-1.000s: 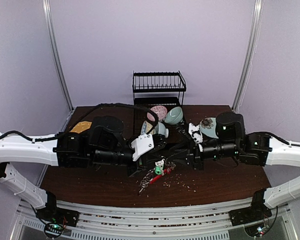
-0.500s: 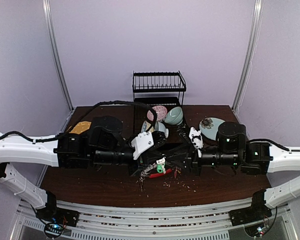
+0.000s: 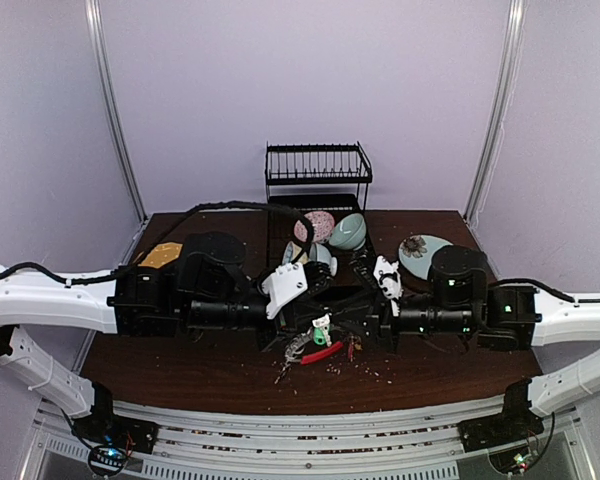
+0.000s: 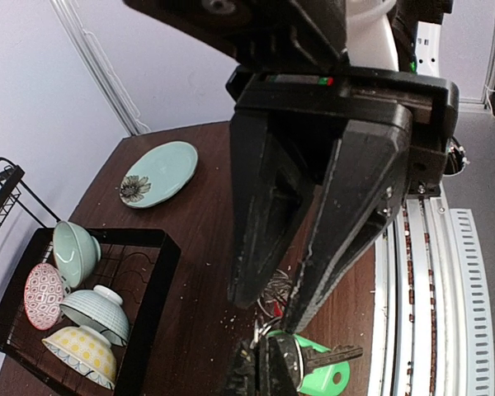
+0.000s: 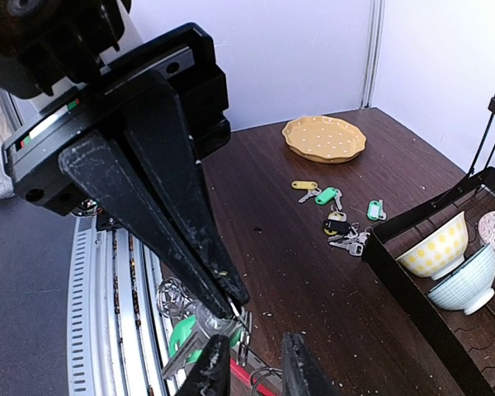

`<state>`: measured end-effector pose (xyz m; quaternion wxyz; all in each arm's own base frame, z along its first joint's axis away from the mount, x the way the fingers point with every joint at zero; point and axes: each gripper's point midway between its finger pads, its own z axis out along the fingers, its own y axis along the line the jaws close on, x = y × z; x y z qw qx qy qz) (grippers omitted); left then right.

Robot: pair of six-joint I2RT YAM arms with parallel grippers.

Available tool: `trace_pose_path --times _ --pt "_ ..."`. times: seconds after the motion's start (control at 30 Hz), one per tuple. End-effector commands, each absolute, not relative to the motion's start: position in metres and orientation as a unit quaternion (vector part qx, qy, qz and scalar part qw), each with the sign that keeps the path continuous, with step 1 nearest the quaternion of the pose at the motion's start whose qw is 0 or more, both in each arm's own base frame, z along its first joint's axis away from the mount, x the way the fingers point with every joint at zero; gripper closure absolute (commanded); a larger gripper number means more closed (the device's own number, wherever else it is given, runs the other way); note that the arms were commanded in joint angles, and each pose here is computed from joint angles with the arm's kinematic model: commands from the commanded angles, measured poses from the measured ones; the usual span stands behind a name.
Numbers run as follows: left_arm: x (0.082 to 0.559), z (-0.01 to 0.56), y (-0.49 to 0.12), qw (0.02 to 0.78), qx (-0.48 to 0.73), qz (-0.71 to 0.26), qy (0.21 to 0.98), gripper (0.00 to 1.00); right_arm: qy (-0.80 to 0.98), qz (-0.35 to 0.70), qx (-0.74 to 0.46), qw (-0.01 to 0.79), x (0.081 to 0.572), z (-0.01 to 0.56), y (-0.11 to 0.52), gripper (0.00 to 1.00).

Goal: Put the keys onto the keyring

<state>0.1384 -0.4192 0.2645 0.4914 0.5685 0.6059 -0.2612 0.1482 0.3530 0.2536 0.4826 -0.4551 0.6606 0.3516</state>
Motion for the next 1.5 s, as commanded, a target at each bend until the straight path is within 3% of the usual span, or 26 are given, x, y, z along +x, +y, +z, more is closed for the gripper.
trace_pose_path --times 0.0,0.1,0.2,0.6,0.73,1.0,1.3,1.47 --pt "0.143 0.293 -0.422 0.529 0.543 -0.278 0.59 1.0 0.661 0.351 -0.455 0.482 0.148 0.248 0.358 0.74" --pt "0.142 0.293 -0.422 0.528 0.544 -0.28 0.589 1.0 0.664 0.35 -0.453 0.48 0.149 0.246 0.358 0.75" --pt "0.142 0.293 -0.422 0.528 0.545 -0.28 0.588 1.0 0.666 0.347 -0.448 0.486 0.151 0.248 0.357 0.86" --pt "0.138 0.293 -0.422 0.525 0.548 -0.288 0.584 1.0 0.679 0.319 -0.433 0.499 0.163 0.246 0.353 0.94" --pt "0.138 0.294 -0.422 0.525 0.548 -0.289 0.583 1.0 0.69 0.302 -0.421 0.505 0.17 0.245 0.35 0.8" --pt "0.137 0.292 -0.424 0.523 0.549 -0.294 0.583 1.0 0.677 0.323 -0.437 0.497 0.161 0.249 0.356 0.76" --pt "0.134 0.292 -0.427 0.52 0.547 -0.309 0.579 1.0 0.655 0.327 -0.455 0.506 0.154 0.255 0.364 0.83" --pt "0.135 0.291 -0.427 0.521 0.542 -0.308 0.583 1.0 0.653 0.317 -0.468 0.504 0.152 0.25 0.362 0.77"
